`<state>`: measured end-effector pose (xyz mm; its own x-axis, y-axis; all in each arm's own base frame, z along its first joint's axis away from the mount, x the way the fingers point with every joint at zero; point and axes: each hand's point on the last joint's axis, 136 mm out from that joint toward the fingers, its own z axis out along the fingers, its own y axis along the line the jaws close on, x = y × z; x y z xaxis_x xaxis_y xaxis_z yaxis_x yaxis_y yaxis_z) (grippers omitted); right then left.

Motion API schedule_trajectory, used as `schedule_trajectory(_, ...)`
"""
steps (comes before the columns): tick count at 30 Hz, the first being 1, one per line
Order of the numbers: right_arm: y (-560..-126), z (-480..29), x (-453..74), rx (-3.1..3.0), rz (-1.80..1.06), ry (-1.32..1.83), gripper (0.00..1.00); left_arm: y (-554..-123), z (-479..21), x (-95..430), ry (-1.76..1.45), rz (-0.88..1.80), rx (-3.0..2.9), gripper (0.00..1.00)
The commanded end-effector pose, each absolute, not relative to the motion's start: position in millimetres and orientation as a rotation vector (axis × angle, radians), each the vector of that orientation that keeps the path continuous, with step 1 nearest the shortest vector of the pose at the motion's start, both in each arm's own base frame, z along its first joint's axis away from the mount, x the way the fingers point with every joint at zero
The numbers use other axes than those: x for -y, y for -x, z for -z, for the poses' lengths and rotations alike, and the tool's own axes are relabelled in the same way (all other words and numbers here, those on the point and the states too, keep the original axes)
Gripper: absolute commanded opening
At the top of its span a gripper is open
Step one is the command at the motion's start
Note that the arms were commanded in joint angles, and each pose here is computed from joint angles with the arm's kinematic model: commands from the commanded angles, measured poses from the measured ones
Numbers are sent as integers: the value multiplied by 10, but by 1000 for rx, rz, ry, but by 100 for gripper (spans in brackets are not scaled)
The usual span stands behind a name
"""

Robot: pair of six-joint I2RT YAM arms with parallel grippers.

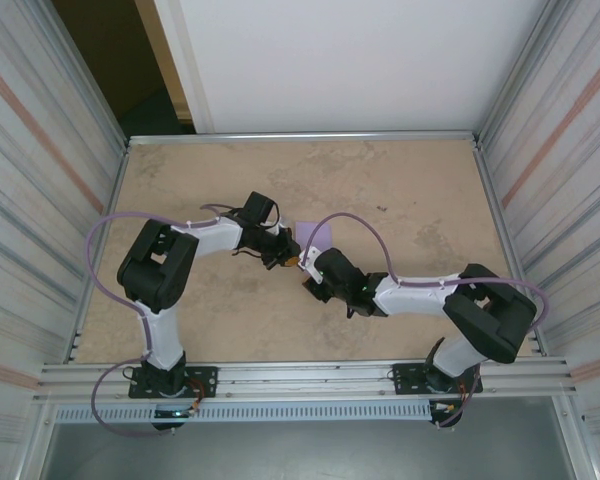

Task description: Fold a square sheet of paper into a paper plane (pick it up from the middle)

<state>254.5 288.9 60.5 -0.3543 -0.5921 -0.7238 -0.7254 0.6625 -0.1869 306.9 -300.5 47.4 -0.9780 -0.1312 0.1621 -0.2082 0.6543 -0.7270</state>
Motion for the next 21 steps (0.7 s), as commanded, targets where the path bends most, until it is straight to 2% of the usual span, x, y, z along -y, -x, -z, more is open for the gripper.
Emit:
schedule_trajectory(1, -2568, -696, -2929, -2045, -241, 1007, 40, -3075, -628, 3003, -291, -1266, 2751, 4)
schedule_trajectory(3, -2576, -688, -2941, -2047, -238, 1011, 36, -3073, -625, 3001, -295, -1266, 2750, 4)
schedule_trajectory(7, -2544, -625, -2969, -2068, -259, 1036, 21, -3073, -640, 2997, -296, -1269, 2752, 4)
schedule_trajectory(11, -2514, -610, -2978, -2080, -281, 1043, 10, -3071, -661, 2995, -294, -1272, 2755, 7)
schedule_trajectory(18, -2432, -710, -2963, -2119, -444, 992, 3, -3211, -694, 2648, -373, -1272, 2822, 31)
schedule_trajectory(21, -2401, -753, -2924, -2154, -550, 932, 2, -3315, -773, 2414, -403, -1308, 2872, 33)
